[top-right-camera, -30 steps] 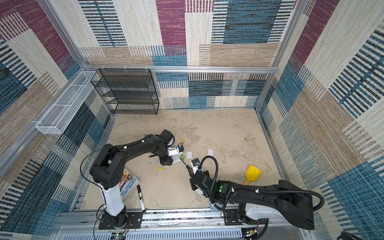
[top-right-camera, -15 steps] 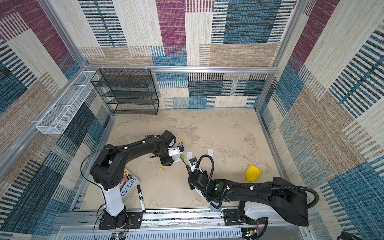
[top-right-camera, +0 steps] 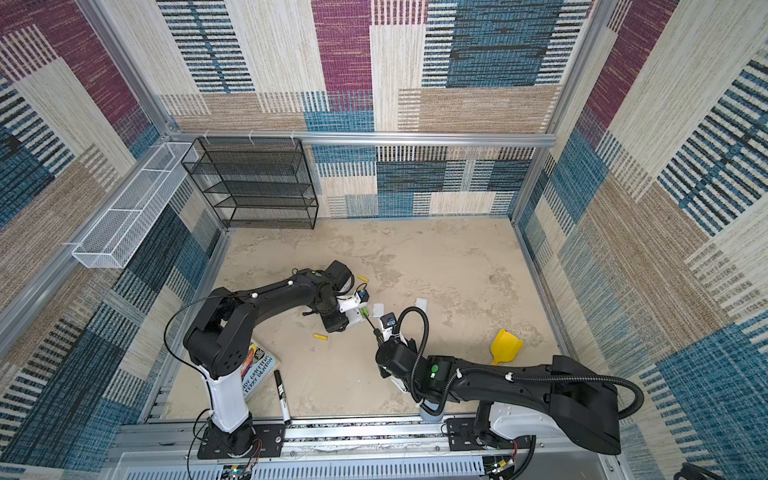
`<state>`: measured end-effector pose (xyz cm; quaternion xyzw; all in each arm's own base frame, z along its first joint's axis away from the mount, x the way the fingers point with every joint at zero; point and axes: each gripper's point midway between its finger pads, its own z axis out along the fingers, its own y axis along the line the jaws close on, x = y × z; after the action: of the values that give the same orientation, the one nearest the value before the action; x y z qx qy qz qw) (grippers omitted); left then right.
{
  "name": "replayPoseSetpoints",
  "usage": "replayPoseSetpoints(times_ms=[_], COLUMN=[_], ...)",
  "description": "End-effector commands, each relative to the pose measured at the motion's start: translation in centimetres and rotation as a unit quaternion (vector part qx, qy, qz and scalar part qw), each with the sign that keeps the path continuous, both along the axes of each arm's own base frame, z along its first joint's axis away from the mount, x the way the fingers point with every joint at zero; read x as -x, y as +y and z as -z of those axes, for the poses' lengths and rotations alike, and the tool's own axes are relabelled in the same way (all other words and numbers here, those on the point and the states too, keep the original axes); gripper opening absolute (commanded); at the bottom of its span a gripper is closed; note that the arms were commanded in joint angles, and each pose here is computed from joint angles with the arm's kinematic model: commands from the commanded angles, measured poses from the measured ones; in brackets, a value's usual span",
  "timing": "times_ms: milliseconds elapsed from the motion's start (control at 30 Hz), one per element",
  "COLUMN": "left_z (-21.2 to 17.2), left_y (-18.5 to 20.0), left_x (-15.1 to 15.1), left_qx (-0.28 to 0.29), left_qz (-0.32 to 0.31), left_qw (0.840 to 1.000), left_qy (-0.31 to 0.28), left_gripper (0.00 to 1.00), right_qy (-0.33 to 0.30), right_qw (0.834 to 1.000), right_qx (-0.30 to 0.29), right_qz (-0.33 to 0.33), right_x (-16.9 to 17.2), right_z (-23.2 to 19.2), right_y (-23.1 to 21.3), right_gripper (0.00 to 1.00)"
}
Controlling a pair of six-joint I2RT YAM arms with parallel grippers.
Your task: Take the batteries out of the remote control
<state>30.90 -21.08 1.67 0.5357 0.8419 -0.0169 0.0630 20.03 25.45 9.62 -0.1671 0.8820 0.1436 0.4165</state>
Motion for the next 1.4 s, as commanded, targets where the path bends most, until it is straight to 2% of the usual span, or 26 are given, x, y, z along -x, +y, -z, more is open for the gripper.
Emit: replayPoseSetpoints(times_ms=[0, 433, 800, 1367], left_z=[0.9, 0.5, 0.2, -0.4], left_y=[4.2, 4.6, 4.6, 3.7], left_x=[3.9, 3.5, 3.5, 4.5], left_qx=[-0.096, -0.117, -0.124, -0.124], left_qz=[-0.031, -0.034, -0.036, -0.021], left_qw=[0.992, 0.991, 0.991, 0.991], left_qy=[0.077, 0.055, 0.047, 0.049], left_gripper=[0.32, 0.31, 0.30, 0.30], right_qy=[0.002, -0.033, 0.000, -0.010], right_qw=[1.000, 0.999, 0.999, 1.000], right_qx=[0.003, -0.036, -0.032, -0.025], right_qz=[0.009, -0.014, -0.001, 0.015], right_x=[0.0, -0.2, 0.0, -0.8], right_z=[0.0, -3.2, -0.9, -0.4], right_y=[-0.4, 0.9, 1.2, 1.4], right_gripper=[0.00, 0.00, 0.00, 0.00])
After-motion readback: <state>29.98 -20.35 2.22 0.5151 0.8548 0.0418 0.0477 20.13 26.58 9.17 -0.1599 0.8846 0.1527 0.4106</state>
